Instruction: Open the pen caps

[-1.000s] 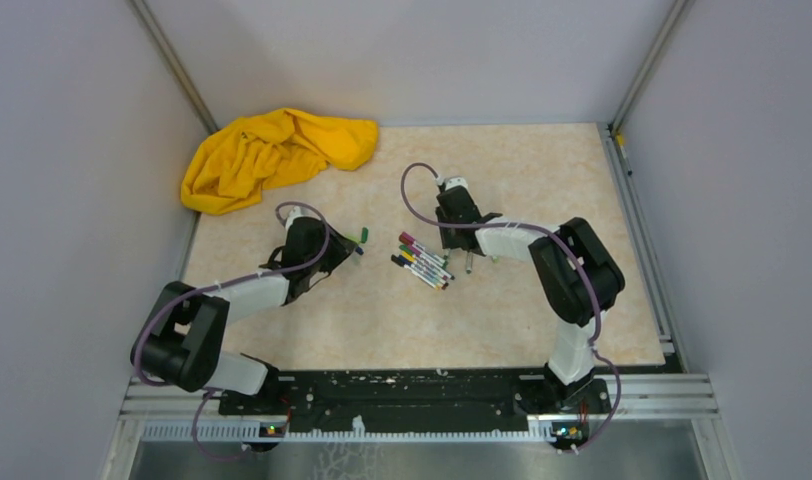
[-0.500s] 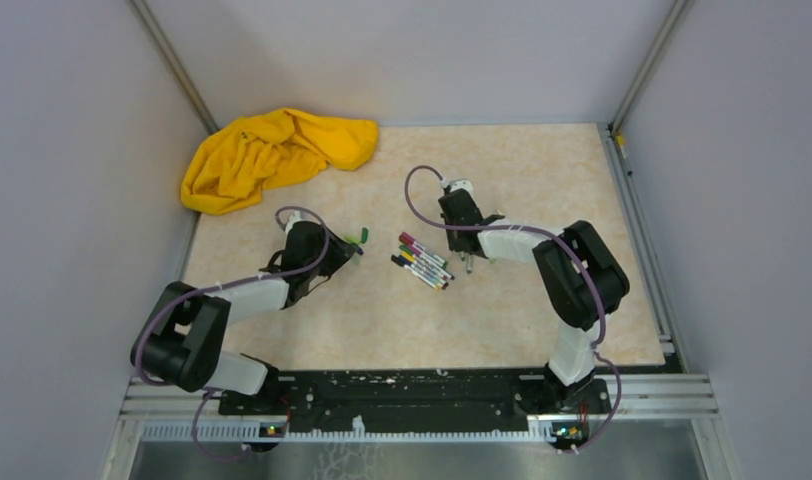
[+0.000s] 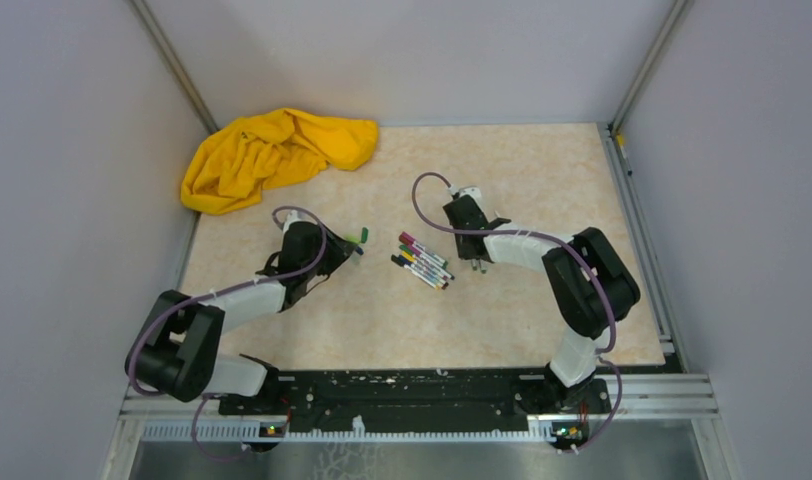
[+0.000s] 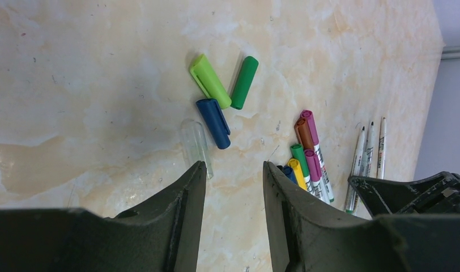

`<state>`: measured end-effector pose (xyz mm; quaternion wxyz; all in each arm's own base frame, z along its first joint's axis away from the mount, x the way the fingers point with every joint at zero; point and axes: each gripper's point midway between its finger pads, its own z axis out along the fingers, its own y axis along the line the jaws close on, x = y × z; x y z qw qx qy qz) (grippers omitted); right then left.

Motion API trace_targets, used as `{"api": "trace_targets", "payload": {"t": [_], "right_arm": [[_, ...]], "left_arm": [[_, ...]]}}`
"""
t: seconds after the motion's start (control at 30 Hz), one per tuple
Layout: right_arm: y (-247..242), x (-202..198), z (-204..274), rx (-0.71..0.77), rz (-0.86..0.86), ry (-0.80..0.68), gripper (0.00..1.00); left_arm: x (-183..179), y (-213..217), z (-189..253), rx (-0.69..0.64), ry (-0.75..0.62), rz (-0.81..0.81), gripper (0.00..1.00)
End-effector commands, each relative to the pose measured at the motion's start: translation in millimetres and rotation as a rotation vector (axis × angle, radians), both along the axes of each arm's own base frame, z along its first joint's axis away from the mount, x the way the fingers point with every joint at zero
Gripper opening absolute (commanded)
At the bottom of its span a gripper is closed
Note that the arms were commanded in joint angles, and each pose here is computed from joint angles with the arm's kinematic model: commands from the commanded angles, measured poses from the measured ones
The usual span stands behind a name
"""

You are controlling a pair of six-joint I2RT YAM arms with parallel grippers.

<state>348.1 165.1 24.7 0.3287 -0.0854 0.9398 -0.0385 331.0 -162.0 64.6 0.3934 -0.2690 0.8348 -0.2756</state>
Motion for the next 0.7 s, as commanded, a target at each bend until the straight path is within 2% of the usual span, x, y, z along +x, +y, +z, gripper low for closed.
{"api": "trace_targets", "payload": {"t": [0.0, 0.67], "right_arm": [[-11, -5, 11, -0.037, -0.033, -0.018, 0.03], [-29, 9, 16, -0.186, -0.059, -0.047, 0.07]], "left_arm": [[-3, -3, 4, -0.016, -0.015, -0.013, 0.48], [-6, -4, 9, -0.034, -0.033, -0.028, 0.48]]}}
